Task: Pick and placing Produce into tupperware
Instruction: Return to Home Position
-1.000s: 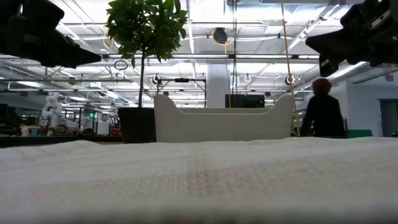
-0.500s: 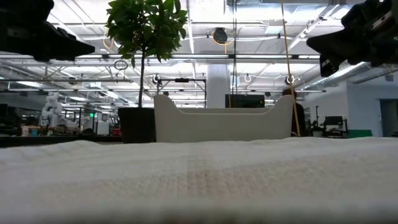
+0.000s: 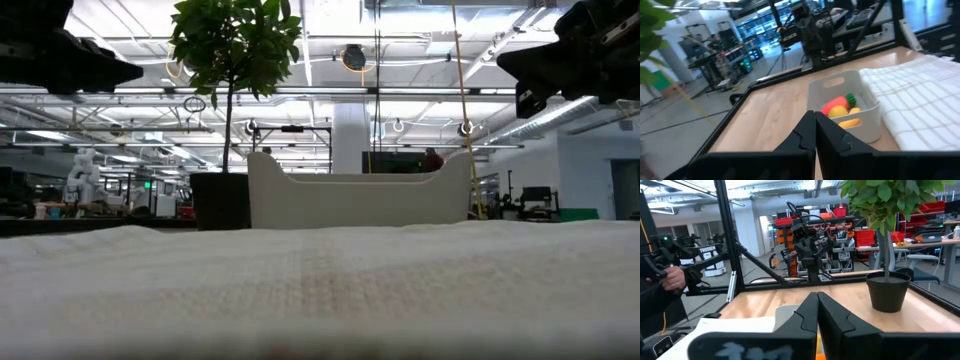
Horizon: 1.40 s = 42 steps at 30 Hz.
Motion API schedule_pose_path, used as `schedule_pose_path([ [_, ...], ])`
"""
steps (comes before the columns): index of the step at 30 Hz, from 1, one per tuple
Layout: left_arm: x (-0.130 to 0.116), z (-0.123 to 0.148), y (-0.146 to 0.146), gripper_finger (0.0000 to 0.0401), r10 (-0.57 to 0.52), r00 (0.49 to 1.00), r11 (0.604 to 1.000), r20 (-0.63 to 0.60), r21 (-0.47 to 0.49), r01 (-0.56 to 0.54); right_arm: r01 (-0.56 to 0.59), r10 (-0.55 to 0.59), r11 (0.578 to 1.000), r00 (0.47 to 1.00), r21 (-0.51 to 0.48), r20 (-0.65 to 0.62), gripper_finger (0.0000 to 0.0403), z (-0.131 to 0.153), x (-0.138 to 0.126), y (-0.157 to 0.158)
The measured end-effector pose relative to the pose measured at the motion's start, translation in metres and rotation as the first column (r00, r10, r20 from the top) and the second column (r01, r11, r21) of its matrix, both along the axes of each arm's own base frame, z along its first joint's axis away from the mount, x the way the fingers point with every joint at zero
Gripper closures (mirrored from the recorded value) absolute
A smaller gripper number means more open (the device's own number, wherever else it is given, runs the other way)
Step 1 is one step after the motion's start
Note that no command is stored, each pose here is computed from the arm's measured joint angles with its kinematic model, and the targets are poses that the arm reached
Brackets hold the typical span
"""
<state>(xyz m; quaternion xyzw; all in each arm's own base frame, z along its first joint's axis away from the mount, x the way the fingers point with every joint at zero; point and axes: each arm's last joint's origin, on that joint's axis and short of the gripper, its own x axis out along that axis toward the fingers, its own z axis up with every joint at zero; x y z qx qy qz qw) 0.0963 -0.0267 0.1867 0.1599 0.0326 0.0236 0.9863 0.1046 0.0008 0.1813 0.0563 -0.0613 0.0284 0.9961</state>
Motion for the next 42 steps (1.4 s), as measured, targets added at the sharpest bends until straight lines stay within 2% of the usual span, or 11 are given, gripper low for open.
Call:
schedule_pose_path([
  [7,0.003,0.0,0.008,0.0401,-0.048,0.999,0.999,-0.004,0.009,0.048,-0.007,0.007,1.0,1.0,-0.01,-0.004,0.0403,0.0,0.0,0.0],
  [21,0.005,-0.006,0.021,0.0401,-0.025,0.998,0.998,-0.057,-0.059,0.022,-0.024,0.024,1.0,1.0,-0.001,-0.016,0.0403,-0.001,0.0,0.001],
  [31,0.005,-0.005,0.023,0.0401,-0.033,0.998,0.997,-0.055,-0.07,0.029,-0.023,0.023,1.0,1.0,-0.001,-0.016,0.0403,-0.001,0.0,0.001],
  [38,0.005,-0.006,0.023,0.0401,-0.026,0.998,0.99,-0.053,-0.142,0.018,-0.023,0.023,1.0,1.0,0.0,-0.016,0.0403,-0.001,0.0,0.001],
  [42,0.005,-0.005,0.024,0.0401,0.007,0.999,0.989,-0.05,-0.15,-0.014,-0.023,0.023,1.0,1.0,0.0,-0.016,0.0403,-0.002,0.0,0.001],
])
